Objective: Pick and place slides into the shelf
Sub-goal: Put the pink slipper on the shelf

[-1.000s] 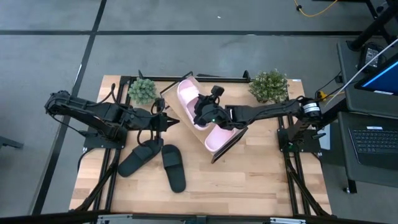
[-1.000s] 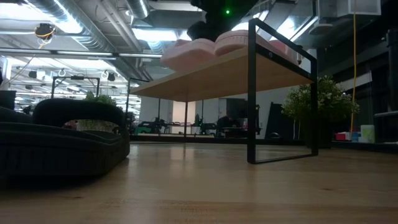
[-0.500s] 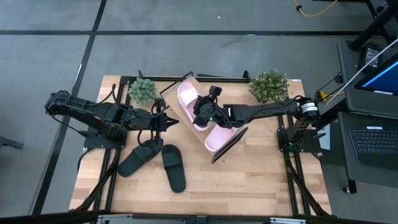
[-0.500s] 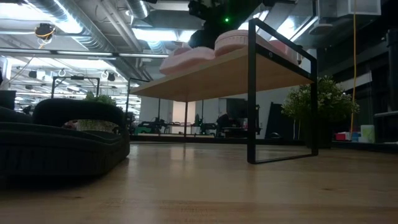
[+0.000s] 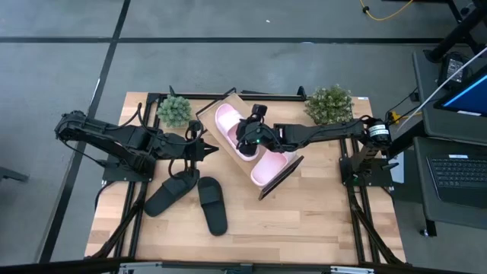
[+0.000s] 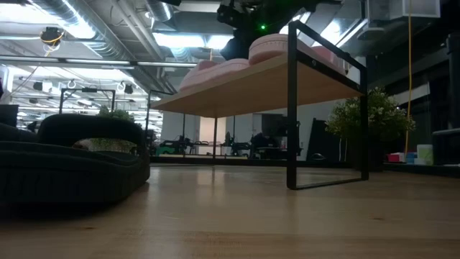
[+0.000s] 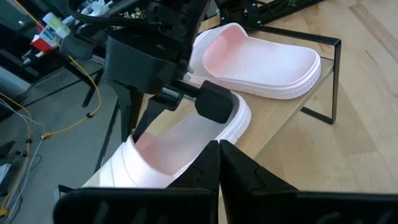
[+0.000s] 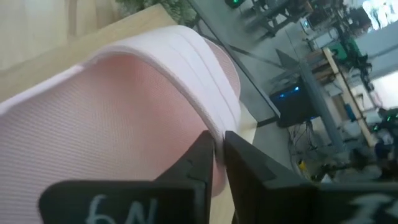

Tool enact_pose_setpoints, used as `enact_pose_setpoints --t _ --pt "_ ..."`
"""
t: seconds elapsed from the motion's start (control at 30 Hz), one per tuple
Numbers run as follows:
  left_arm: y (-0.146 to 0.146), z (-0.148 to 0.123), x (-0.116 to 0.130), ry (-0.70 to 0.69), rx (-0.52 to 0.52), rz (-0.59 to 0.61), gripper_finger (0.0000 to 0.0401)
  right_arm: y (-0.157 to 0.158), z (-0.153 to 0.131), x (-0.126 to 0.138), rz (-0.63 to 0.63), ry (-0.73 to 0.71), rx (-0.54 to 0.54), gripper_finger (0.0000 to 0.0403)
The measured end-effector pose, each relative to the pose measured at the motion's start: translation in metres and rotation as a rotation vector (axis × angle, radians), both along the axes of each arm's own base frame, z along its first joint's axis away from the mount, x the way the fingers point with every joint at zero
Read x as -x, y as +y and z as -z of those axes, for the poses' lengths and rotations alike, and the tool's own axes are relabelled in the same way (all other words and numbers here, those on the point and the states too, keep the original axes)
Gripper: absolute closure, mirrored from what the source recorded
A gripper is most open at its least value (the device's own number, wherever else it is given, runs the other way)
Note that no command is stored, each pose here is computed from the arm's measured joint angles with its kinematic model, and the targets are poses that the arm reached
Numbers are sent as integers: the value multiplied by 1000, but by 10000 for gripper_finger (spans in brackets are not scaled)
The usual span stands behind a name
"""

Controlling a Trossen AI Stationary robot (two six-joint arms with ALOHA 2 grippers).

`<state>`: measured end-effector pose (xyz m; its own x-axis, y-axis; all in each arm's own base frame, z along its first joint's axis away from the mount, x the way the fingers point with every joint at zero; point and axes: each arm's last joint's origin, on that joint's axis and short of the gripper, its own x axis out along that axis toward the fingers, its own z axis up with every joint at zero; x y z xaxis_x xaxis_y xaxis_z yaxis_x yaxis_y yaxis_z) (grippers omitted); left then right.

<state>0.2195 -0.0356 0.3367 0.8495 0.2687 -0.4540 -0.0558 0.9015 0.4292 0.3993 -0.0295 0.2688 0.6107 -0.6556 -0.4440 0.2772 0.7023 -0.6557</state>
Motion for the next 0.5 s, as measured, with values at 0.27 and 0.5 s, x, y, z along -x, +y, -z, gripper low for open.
enact_pose_setpoints --t 0.27,0.5 --pt "0 0 0 2 0 0 401 0 0 0 -17 1 -9 297" --pt "0 1 1 11 4 -3 401 0 -2 -2 -21 -19 -2 248"
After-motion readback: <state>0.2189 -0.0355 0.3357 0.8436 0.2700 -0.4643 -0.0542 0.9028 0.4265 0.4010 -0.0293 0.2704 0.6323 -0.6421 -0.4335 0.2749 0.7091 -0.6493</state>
